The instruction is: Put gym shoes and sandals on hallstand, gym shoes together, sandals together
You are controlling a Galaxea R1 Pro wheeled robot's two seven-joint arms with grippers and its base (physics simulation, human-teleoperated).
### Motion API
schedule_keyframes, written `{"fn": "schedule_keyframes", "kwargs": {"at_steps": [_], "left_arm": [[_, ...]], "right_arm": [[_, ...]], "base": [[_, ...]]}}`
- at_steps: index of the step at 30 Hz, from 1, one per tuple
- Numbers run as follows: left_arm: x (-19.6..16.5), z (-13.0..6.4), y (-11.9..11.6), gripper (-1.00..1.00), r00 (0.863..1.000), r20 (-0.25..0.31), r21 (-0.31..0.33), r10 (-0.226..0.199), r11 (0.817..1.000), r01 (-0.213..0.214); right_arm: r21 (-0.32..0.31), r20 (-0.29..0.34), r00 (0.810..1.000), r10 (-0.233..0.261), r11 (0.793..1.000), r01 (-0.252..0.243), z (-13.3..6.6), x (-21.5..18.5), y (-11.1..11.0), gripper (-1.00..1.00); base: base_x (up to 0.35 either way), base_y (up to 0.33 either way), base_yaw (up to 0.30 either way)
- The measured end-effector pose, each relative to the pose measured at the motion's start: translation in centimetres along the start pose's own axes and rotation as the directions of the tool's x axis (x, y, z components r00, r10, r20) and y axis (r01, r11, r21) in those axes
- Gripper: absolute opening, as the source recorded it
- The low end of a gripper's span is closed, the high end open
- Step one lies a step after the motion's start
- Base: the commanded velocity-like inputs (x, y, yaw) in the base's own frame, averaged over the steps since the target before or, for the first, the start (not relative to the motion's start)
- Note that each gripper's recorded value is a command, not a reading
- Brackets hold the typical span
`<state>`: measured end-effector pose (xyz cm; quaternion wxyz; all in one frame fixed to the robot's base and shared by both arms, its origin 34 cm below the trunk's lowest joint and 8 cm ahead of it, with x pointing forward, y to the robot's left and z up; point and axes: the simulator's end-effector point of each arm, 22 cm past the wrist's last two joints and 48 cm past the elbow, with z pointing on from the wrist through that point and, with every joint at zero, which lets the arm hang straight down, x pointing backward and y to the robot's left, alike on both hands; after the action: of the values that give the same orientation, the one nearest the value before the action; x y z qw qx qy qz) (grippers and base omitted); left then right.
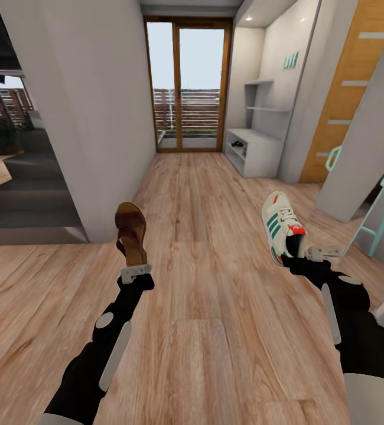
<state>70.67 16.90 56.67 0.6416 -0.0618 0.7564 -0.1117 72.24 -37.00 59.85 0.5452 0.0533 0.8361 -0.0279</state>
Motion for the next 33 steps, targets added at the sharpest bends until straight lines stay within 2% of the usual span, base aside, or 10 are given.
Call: {"fn": "schedule_keyframes", "kwargs": {"at_steps": [33], "left_arm": [[-0.07,-0.01,-0.01,-1.0,1.0,0.001,0.0,0.0,1.0,0.0]], "right_arm": [[0.0,0.0,1.0,0.0,1.0,0.0,0.0,0.0,0.0,-1.0]], "base": [[0.346,0.0,0.0]]}}
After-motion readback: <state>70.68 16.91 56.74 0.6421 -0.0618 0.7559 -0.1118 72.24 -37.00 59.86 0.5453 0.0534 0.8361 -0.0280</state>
